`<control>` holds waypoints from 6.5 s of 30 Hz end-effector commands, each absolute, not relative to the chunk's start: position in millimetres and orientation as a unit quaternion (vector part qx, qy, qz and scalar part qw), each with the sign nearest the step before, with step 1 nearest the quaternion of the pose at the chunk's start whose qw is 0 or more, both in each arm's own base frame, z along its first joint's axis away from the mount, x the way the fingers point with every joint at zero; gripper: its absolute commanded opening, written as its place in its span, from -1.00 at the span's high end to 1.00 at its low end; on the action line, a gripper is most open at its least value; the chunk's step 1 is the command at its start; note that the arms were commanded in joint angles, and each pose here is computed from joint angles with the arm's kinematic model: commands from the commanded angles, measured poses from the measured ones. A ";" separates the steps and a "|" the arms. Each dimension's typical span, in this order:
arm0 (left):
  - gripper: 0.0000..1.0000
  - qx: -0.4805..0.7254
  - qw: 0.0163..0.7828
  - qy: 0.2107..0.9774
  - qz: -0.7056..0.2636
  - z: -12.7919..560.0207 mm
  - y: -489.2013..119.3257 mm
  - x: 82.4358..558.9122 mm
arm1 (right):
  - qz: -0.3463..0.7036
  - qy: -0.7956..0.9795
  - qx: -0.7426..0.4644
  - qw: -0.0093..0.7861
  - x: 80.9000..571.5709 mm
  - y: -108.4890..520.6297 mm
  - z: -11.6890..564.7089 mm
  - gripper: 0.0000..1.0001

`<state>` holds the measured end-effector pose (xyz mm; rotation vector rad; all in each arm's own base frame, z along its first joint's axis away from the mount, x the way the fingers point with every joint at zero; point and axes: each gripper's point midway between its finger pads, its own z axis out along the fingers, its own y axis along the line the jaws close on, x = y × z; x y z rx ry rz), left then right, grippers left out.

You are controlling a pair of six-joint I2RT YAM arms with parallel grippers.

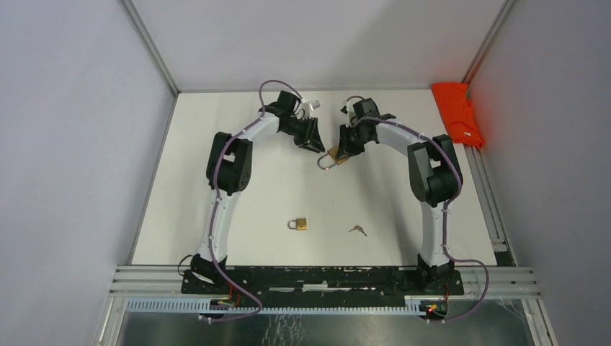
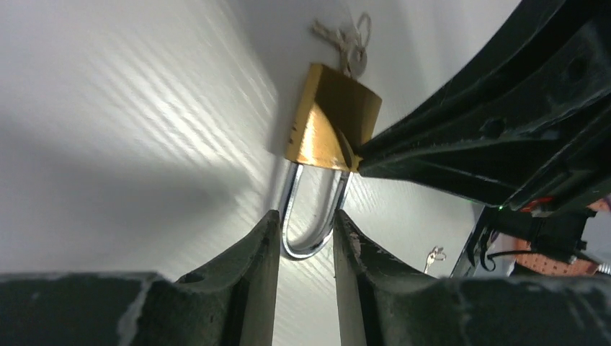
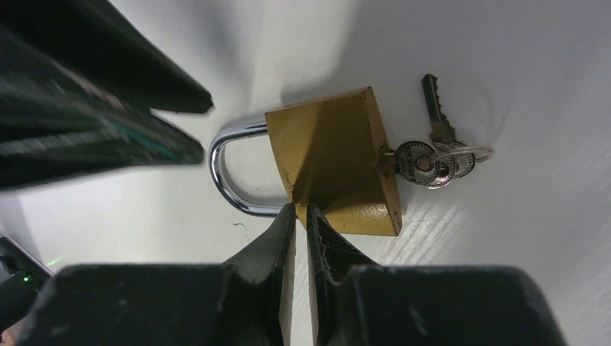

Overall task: Unlock with the key
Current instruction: Place the lock at the center of the board, then unlock the lock.

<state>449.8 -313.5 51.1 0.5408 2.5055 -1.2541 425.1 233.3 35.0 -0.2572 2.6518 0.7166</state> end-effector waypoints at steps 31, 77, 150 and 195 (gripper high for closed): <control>0.56 0.270 0.096 0.901 -0.326 28.7 -352.4 353.3 | 0.241 0.951 -0.077 0.179 429.1 229.8 21.0 0.68; 0.37 0.186 0.140 0.971 -0.045 -25.1 -270.1 402.9 | 0.307 0.918 -0.078 0.237 423.8 245.0 76.2 0.58; 0.82 -0.057 0.498 0.865 -0.021 300.1 -166.1 464.2 | 0.244 0.916 -0.196 0.251 404.3 318.5 91.2 0.16; 0.66 -0.050 0.552 0.830 -0.065 338.0 -139.6 397.5 | 0.045 0.954 -0.221 0.200 401.4 343.9 3.3 0.27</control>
